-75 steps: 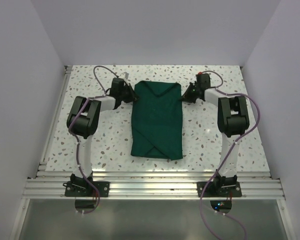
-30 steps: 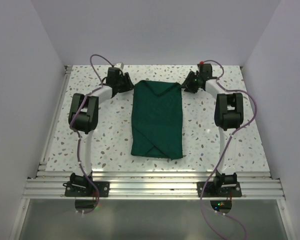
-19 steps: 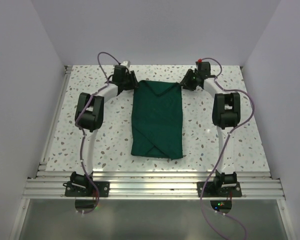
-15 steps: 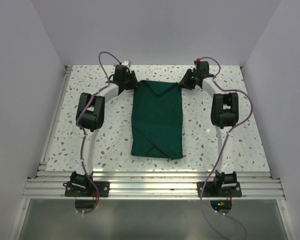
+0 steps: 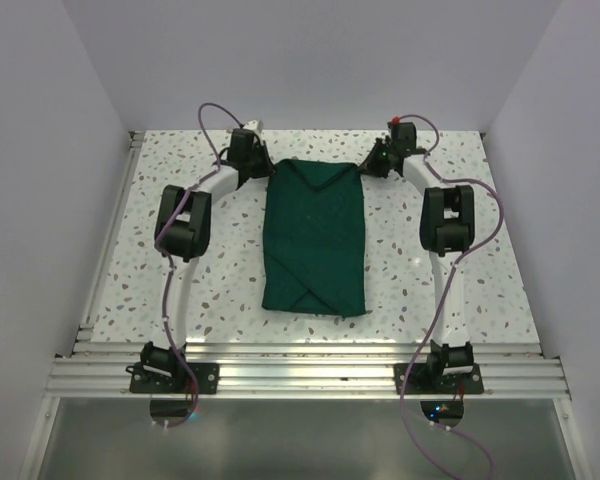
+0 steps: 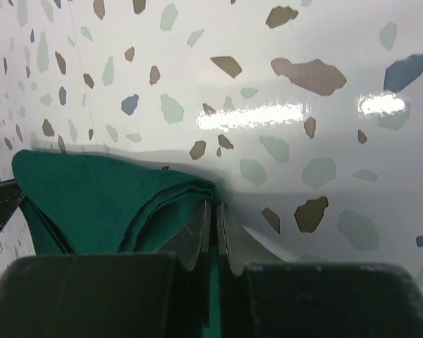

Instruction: Prepare the surgical pack

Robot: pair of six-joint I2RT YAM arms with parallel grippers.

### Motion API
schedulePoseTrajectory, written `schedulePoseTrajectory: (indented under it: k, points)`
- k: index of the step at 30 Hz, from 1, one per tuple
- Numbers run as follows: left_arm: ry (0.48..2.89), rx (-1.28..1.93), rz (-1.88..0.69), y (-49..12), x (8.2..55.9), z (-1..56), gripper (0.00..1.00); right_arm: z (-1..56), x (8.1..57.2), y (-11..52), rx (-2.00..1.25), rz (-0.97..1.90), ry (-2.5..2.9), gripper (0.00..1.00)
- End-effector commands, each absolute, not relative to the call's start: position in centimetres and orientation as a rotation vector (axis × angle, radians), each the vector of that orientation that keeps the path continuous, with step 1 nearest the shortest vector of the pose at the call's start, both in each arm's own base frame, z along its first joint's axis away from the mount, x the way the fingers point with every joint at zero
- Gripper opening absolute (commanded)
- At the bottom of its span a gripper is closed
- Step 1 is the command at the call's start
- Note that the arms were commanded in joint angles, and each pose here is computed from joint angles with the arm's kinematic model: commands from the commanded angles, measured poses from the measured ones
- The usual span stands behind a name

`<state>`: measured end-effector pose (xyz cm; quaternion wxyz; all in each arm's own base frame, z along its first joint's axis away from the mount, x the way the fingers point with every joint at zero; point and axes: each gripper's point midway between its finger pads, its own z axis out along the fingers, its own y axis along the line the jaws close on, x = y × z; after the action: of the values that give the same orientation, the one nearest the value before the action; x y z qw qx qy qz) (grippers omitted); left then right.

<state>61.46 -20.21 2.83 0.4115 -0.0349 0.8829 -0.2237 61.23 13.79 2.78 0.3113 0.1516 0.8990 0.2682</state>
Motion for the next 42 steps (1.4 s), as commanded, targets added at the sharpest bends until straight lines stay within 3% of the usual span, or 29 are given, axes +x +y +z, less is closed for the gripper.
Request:
schedulePoseTrajectory:
  k: [1,15,24,34,42]
  points:
    - [2.227,-0.141,-0.537,-19.1,62.5,1.8,0.0,3.7,63.0,13.6,0.434,0.732,2.319,0.0]
    - [2.066,-0.302,-0.758,-17.8,67.3,2.5,0.0,5.8,67.9,14.4,0.474,0.956,2.07,0.0]
    - [1.897,-0.217,-0.905,-18.5,66.8,10.6,0.0,13.3,68.2,15.6,0.376,1.074,1.911,0.0]
    - [1.776,-0.127,-0.978,-19.2,62.9,20.0,0.0,21.6,63.9,16.2,0.28,1.141,1.844,0.0]
    - [1.782,-0.065,-0.991,-21.1,56.7,22.5,0.0,25.5,57.5,16.1,0.229,1.144,1.848,0.0]
